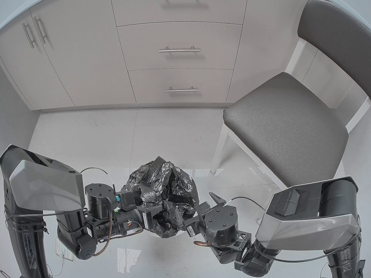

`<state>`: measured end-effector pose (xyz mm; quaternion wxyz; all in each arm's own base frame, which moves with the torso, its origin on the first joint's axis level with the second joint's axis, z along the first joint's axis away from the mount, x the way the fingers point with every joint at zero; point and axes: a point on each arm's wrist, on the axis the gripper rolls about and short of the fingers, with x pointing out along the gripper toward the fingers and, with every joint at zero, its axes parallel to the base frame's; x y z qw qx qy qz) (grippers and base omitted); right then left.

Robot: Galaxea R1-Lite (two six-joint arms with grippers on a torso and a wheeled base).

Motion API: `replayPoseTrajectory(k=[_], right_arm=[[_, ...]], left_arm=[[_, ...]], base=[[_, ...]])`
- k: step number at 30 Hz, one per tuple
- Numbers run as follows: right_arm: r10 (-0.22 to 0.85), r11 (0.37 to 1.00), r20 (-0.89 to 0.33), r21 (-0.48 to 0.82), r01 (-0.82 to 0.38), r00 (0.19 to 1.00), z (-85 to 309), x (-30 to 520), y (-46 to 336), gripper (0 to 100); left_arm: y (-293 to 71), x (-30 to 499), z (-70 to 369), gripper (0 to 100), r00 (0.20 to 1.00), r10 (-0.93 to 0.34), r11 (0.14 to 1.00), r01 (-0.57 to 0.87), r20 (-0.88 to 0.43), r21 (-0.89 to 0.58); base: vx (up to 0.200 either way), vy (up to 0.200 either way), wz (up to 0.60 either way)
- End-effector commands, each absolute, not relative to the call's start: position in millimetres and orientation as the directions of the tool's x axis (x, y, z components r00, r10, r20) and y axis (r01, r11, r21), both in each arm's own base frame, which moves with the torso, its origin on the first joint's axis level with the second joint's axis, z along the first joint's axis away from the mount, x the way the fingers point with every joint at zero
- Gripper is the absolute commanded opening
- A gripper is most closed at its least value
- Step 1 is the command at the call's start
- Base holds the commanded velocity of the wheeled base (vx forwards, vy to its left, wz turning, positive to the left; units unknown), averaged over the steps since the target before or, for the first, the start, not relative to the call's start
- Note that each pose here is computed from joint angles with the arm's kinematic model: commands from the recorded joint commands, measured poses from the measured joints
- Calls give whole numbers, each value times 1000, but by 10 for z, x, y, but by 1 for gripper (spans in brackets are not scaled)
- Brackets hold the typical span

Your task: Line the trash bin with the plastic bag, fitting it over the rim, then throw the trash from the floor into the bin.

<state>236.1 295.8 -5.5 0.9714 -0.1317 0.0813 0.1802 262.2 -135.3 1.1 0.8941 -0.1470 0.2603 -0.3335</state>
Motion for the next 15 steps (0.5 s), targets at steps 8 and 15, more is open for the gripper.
replayPoseTrajectory(k=[8,15], right_arm=[[252,941,-141,-195,-276,958,234,2493,2673,100],[255,941,-139,-191,-278,957,229,2496,2677,100]], left_arm=[[-1806,2495,-422,0,608,-643,758,592,-467,-273],[-1943,2519,-516,0,604,-650,747,617,-462,-245]], base=[[0,0,0],[0,0,0]])
